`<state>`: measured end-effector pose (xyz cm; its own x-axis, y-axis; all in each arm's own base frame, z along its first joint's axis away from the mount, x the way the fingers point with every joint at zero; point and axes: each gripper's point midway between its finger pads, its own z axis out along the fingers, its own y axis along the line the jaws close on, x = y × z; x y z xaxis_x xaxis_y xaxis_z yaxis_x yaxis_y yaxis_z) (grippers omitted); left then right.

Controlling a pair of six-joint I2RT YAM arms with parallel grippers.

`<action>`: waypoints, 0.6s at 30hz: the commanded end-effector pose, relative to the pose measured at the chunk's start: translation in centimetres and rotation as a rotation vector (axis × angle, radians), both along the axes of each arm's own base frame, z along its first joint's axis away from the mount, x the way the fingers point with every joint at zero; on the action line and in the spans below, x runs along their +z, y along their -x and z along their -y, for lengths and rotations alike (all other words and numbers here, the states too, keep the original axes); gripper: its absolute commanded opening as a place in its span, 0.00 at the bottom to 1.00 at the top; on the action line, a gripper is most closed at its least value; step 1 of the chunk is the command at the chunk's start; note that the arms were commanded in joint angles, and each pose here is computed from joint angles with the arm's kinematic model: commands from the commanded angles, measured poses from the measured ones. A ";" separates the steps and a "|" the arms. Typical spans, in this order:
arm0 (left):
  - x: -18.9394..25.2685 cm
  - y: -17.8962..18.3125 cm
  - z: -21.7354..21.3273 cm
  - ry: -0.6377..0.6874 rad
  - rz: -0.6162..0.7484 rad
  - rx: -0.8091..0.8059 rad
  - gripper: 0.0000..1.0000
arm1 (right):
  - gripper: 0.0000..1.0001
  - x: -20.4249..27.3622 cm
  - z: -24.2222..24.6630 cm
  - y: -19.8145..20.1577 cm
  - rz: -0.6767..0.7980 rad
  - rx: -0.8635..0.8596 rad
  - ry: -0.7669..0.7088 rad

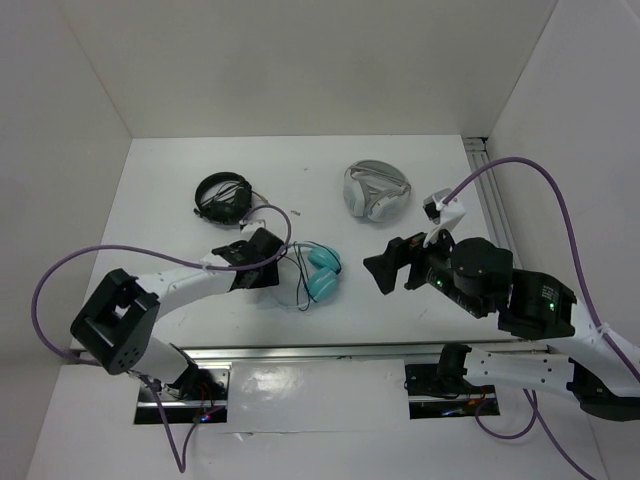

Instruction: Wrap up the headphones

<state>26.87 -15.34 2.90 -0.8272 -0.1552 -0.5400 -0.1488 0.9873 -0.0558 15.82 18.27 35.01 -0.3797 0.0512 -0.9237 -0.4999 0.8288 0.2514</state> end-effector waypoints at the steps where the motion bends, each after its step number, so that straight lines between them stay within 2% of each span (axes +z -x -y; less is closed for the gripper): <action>1: 2.6 -0.2 0.0 0.051 0.060 0.014 0.68 | 0.99 1.8 -1.2 0.5 -0.004 0.046 -0.072; 2: 4.1 -0.4 0.2 0.075 0.092 0.014 0.69 | 0.99 1.1 -1.5 0.6 -0.026 0.053 -0.053; 4: 5.8 -0.1 -0.1 0.086 0.107 0.014 0.88 | 0.99 1.3 -1.5 0.4 -0.038 0.041 -0.044; 7: 9.8 0.4 -0.2 0.127 0.186 0.016 1.00 | 0.99 0.5 -1.3 0.1 -0.055 0.012 -0.005; 9: 11.2 2.0 -0.9 0.113 0.177 0.012 1.00 | 0.99 1.7 -0.3 -0.2 -0.036 -0.025 -0.010; 11: 14.9 2.9 -1.5 0.146 0.253 0.005 1.00 | 0.99 3.3 0.5 -0.2 -0.028 -0.051 -0.034; 12: 15.4 4.2 -2.1 0.136 0.239 -0.009 1.00 | 0.99 3.4 1.7 -0.3 -0.035 -0.100 -0.028; 15: 21.1 6.5 -2.6 0.202 0.345 -0.134 1.00 | 0.99 4.8 4.0 -0.2 -0.040 -0.169 -0.031; 18: 25.0 9.0 -4.7 0.253 0.424 -0.159 1.00 | 0.99 5.0 5.7 0.4 -0.057 -0.186 -0.014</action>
<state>20.71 -13.14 25.59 -0.5810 -0.2622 -0.7705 0.0399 0.9364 -0.3487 15.79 15.94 39.95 -0.4083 0.1273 -0.9039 -0.4015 0.8642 0.3031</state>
